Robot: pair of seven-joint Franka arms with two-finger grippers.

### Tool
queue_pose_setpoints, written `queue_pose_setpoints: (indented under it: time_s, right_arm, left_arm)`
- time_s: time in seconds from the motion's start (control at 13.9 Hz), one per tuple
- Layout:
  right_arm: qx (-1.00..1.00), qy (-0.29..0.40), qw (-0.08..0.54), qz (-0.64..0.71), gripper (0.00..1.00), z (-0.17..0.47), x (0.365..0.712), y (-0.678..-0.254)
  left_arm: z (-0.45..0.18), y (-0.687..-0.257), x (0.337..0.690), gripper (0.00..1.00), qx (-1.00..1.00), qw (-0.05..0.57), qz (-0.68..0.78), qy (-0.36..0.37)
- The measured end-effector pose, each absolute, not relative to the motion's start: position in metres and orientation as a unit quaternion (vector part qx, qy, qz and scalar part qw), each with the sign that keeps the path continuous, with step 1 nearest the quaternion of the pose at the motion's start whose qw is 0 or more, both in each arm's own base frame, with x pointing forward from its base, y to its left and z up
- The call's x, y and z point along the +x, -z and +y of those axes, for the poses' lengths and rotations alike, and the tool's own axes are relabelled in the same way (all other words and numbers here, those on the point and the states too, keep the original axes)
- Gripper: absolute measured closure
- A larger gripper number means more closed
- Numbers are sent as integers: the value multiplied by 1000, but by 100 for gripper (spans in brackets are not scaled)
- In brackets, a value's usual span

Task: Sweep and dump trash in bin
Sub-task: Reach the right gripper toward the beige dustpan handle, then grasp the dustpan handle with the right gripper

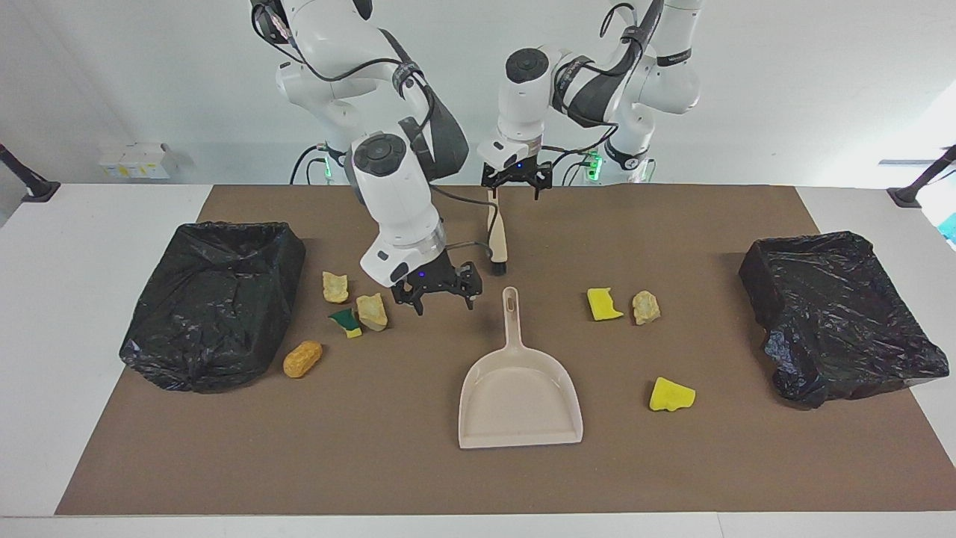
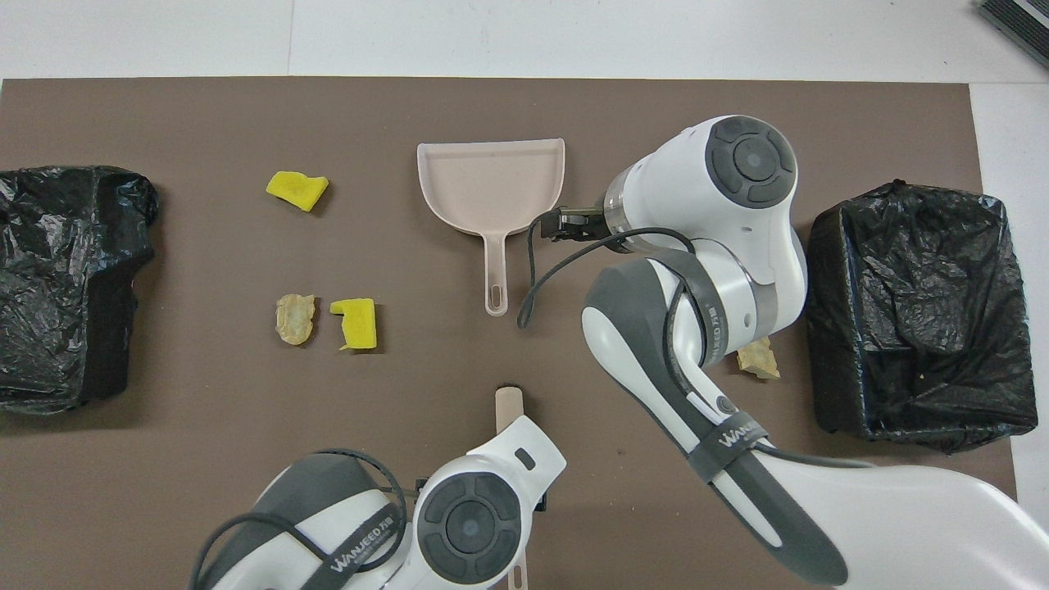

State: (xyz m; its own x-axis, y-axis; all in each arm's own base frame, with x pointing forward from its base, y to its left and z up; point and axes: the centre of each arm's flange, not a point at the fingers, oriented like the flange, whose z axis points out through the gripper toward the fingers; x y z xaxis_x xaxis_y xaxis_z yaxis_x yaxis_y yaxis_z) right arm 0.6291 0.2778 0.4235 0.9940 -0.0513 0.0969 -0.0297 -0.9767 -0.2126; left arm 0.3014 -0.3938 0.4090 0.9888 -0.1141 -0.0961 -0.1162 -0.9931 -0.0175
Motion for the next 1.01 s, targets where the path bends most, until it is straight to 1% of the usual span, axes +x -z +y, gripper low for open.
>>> queue_pose_setpoints:
  time_s: [0.29,0.51,0.58,0.65,0.72,0.79,0.87,0.94,1.01]
  right_arm:
    - [-991,41,117,43,0,325,627,-377]
    - [-992,45,112,47,1,364,625,-366]
    - [-992,48,105,45,4,374,623,-363]
    - [-993,51,98,40,4,382,621,-358]
    - [-994,53,91,32,10,387,618,-355]
    - [-995,57,81,21,10,391,616,-352]
    - [-995,62,72,9,15,396,613,-350]
    - [-996,64,67,0,29,402,609,-348]
    - [-996,64,64,-7,34,408,605,-347]
  left_arm:
    - [-411,-380,262,0,-998,-4,42,-53]
    - [-424,-375,235,0,-998,-5,43,-55]
    - [-426,-375,231,0,-998,-5,43,-55]
    - [-426,-373,231,0,-998,-4,42,-56]
    - [-424,-369,231,0,-998,-3,41,-57]
    - [-422,-362,232,0,-998,-4,38,-55]
    - [-421,-356,232,0,-998,-8,36,-53]
    - [-419,-351,233,0,-998,-9,35,-51]
    - [-419,-349,233,0,-998,-9,35,-51]
